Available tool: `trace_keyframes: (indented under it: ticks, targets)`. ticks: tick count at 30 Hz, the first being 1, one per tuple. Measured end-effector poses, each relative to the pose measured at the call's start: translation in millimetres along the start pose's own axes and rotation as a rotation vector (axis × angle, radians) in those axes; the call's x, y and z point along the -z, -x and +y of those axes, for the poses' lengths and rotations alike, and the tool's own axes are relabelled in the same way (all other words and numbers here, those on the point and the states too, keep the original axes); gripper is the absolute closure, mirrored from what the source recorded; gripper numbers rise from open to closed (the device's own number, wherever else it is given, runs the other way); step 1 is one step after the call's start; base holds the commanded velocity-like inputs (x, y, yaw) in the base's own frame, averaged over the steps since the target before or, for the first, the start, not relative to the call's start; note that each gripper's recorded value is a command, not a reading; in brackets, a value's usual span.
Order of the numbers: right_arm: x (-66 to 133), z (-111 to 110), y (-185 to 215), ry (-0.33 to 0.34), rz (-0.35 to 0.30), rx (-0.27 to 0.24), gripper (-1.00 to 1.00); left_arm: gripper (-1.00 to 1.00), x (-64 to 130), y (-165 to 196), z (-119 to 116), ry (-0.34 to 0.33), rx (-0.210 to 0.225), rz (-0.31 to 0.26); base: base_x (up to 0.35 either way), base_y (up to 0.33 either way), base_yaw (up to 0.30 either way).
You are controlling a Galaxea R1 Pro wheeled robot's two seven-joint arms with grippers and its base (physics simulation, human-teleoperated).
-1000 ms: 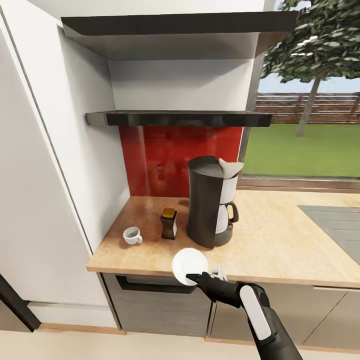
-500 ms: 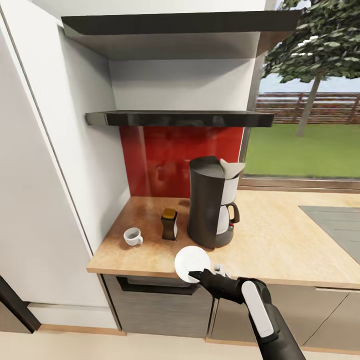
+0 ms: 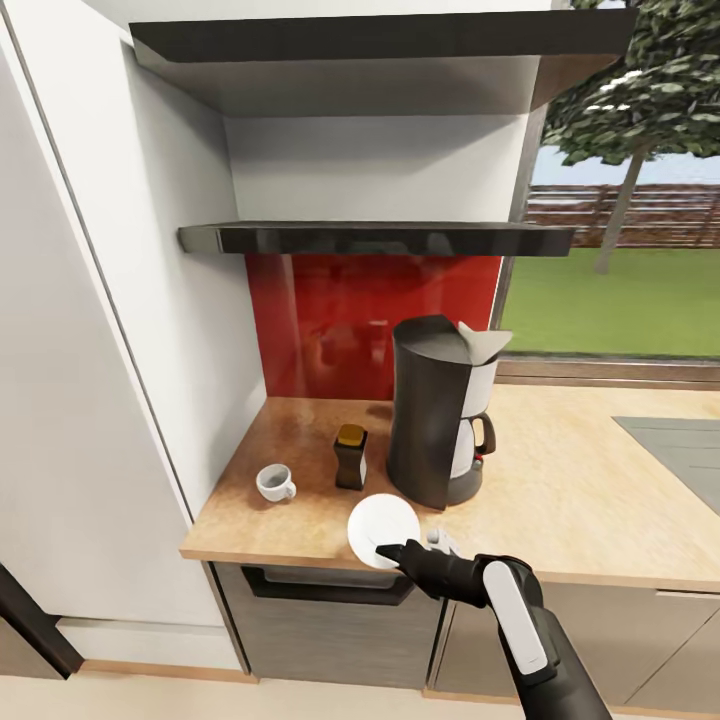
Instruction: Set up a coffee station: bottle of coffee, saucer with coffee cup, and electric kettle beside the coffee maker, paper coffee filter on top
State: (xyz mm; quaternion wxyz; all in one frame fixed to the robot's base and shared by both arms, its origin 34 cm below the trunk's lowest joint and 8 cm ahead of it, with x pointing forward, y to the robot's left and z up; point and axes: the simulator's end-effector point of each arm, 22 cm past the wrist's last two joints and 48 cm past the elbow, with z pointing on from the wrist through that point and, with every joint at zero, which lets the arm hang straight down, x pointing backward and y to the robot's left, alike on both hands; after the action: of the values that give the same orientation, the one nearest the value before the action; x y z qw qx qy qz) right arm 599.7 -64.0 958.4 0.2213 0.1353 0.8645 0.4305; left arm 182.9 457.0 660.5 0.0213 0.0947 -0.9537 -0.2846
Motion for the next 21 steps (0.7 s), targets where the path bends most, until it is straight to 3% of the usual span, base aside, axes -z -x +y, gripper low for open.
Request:
trace_keyframes:
  ticks: [16,21]
  targets:
    - [-3.5,-11.0,-7.4,-0.02,0.02,-0.018,1.0,-1.0,0.5,-0.8,4.9,0.027,0.002,0.001,0.059,0.001,0.0]
    - [-4.2,-19.2,-10.0,-0.049,0.026,-0.021,1.0,-1.0,0.5,-1.2,5.6,0.029,0.001,0.002,0.177,0.131,0.0]
